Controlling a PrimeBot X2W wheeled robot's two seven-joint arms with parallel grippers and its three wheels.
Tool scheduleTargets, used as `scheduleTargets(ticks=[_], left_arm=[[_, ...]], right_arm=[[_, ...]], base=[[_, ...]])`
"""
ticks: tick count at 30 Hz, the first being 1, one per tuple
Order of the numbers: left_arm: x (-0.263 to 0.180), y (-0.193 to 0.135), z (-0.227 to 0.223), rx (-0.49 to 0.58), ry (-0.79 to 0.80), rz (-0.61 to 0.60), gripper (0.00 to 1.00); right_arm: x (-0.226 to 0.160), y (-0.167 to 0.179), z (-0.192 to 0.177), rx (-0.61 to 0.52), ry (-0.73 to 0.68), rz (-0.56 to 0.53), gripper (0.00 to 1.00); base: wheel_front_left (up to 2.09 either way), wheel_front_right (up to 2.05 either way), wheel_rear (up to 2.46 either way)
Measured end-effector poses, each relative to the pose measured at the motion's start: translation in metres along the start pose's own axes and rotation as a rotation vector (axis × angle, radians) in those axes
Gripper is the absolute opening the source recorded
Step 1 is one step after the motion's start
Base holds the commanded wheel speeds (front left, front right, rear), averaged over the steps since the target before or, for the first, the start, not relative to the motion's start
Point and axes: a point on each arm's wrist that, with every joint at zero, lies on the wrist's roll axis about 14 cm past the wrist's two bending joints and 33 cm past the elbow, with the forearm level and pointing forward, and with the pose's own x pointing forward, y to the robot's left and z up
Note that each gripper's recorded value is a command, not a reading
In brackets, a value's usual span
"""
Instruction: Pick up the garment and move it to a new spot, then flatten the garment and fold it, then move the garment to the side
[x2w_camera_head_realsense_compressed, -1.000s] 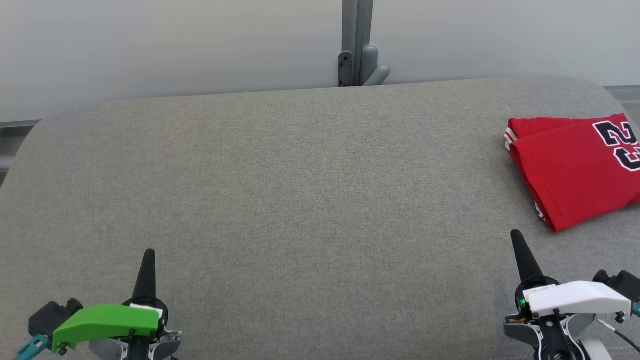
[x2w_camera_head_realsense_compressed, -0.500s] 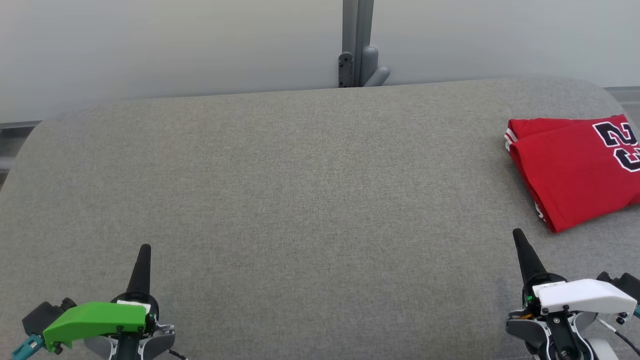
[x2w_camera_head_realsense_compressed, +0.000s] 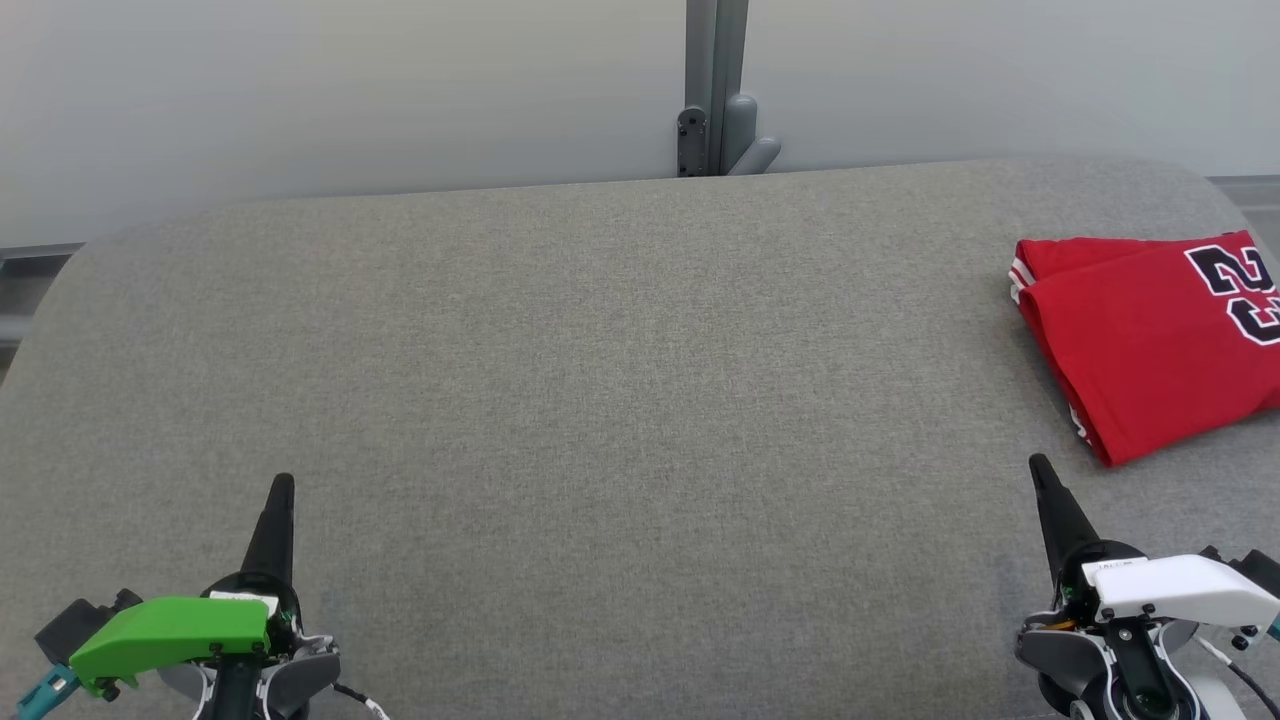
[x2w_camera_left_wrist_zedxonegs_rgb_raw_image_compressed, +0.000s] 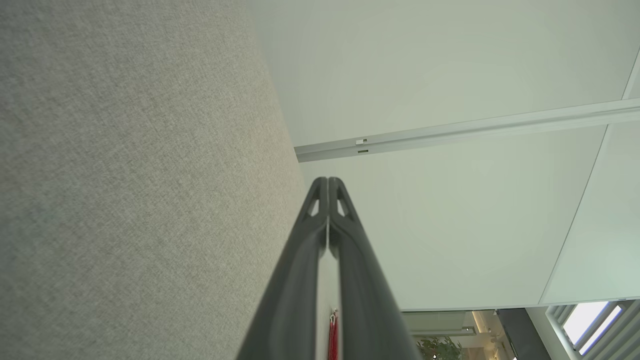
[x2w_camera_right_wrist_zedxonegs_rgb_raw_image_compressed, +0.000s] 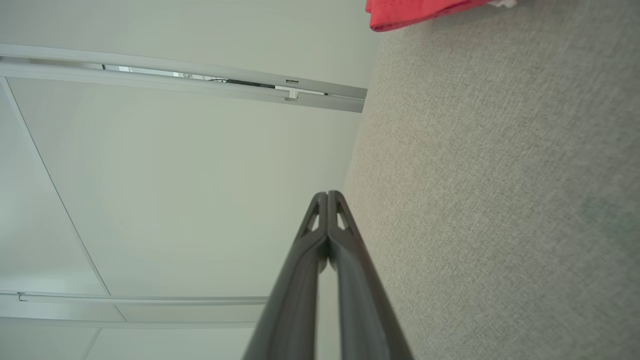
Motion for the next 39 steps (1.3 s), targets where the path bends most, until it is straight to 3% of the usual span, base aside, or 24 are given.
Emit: scheduleTargets(ticks=[24, 39], left_arm=[[0.003, -0.012, 0.008, -0.156, -0.003, -0.057, 0.00], [0.003, -0.013, 0.009, -0.164, -0.004, -0.063, 0.00]], right_arm=[[0.002, 0.002, 0.005, 0.159, -0.003, 0.006, 0.00], [0.002, 0.002, 0.006, 0.171, -0.003, 0.008, 0.00]], base=[[0.00, 0.00, 0.00], [0.00, 0.00, 0.00]])
